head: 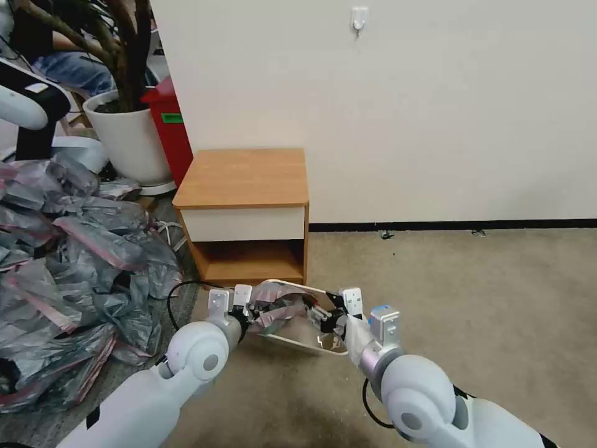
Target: Pick up the garbage bag from the table and place it over the trash can.
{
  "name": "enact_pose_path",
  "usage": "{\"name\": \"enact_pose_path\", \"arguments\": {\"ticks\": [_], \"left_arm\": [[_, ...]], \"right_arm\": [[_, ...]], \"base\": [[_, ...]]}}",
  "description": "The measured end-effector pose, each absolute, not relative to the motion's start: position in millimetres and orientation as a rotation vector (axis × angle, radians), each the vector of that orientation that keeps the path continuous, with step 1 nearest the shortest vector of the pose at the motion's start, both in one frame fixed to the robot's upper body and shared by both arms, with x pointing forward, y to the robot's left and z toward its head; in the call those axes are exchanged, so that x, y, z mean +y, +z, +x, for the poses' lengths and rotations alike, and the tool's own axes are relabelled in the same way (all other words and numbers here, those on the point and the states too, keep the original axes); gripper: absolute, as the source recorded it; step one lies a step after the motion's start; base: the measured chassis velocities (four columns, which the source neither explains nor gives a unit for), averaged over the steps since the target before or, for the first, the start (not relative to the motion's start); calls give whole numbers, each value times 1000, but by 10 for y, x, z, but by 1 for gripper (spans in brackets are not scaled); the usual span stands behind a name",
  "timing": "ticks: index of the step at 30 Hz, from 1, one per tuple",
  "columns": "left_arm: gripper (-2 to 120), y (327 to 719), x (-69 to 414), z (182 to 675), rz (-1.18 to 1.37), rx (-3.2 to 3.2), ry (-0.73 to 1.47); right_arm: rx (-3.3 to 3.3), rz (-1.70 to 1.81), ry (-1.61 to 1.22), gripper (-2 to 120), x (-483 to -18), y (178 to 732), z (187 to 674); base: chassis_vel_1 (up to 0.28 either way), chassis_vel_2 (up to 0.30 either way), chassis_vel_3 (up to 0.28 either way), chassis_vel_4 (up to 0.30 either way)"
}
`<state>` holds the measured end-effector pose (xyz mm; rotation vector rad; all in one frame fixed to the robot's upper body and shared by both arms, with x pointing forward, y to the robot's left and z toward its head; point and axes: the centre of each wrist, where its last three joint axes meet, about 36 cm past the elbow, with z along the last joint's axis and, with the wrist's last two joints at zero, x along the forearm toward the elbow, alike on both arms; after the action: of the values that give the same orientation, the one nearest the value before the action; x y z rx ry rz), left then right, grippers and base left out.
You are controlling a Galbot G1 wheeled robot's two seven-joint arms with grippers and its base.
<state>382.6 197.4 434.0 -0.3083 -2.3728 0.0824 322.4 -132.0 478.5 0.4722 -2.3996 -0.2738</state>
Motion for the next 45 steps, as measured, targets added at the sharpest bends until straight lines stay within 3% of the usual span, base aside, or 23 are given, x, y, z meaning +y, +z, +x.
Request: {"name": "enact_pose_path", "arguments": {"ticks": [7, 13, 22, 33, 45], "left_arm": [[1, 4326, 2006, 3756, -347, -2394, 93], [1, 4326, 2008, 3725, -365, -2411, 93], [1, 4332, 2036, 3656, -404, -2441, 91], [1, 4343, 2084, 3587, -416, -2463, 79], [1, 4359, 2114, 3538, -416, -2473, 73]], "right_arm": [[-2272, 397, -438, 92, -1319, 4925, 3454], [-2234, 375, -479, 91, -1337, 4924, 3550], [-2193, 312, -499, 73, -1258, 4747, 3704], [-2160, 273, -507, 65, -1233, 4608, 3822], [-2126, 284, -534, 44, -1174, 4566, 3871]], "base": [[0, 0, 0, 0], [0, 0, 0, 0], [0, 0, 0, 0], [0, 0, 0, 0], [0, 0, 0, 0]]}}
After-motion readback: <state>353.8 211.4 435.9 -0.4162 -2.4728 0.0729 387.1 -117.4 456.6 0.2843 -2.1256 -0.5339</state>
